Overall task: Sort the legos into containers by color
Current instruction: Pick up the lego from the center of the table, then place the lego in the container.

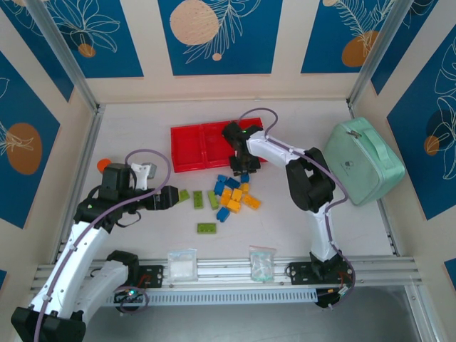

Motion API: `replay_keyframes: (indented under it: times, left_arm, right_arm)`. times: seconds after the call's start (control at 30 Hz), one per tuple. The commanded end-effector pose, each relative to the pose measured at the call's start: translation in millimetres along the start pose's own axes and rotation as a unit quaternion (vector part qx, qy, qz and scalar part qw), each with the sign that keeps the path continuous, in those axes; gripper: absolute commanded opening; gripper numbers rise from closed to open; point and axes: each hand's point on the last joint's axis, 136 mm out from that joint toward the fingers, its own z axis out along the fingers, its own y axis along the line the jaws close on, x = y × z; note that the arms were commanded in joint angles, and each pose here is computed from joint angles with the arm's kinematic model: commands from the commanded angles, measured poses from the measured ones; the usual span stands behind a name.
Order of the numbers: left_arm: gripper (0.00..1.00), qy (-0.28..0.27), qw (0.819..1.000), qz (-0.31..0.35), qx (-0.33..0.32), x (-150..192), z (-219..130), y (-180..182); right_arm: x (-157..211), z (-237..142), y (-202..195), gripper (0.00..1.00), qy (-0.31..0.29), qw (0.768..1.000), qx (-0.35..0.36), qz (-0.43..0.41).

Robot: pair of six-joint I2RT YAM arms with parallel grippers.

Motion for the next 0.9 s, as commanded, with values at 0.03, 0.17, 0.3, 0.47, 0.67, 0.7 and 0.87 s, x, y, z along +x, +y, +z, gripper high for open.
replay_keyframes:
  times: [0.03, 0.17, 0.3, 0.47, 0.67, 0.7, 0.87]
  left_arm:
    - [0.99, 0.003, 1.000, 0.008, 0.002, 0.8, 0.7, -2.2]
    - [0.99, 0.003, 1.000, 0.009, 0.003, 0.7, 0.7, -2.5]
    - [0.99, 0.001, 1.000, 0.010, 0.004, 0.5, 0.0, -2.9]
    - [0.99, -0.004, 1.000, 0.012, 0.002, 0.2, -1.9, -3.0]
    - [0.99, -0.004, 1.000, 0.012, 0.000, -0.2, -1.9, -2.5]
    - [0.99, -0.004, 1.000, 0.012, 0.001, 0.1, -1.7, -2.8]
    - [0.99, -0.003, 1.000, 0.012, 0.001, 0.3, -1.4, -2.8]
  right_arm:
    - [-26.2, -95.9, 30.4, 0.28, -0.104, 0.993, -0.041, -0.043]
    - [-57.2, -123.2, 51.5, 0.28, -0.158, 0.983, -0.075, -0.065]
    - [-99.6, -121.4, 65.5, 0.28, -0.184, 0.974, -0.105, -0.078]
    - [-142.4, -95.6, 72.0, 0.27, -0.191, 0.971, -0.116, -0.085]
    - [-165.2, -61.0, 71.8, 0.29, -0.183, 0.970, -0.138, -0.085]
    - [-166.3, -54.6, 69.7, 0.32, -0.180, 0.971, -0.136, -0.082]
    - [-158.9, -54.9, 64.9, 0.61, -0.166, 0.974, -0.131, -0.077]
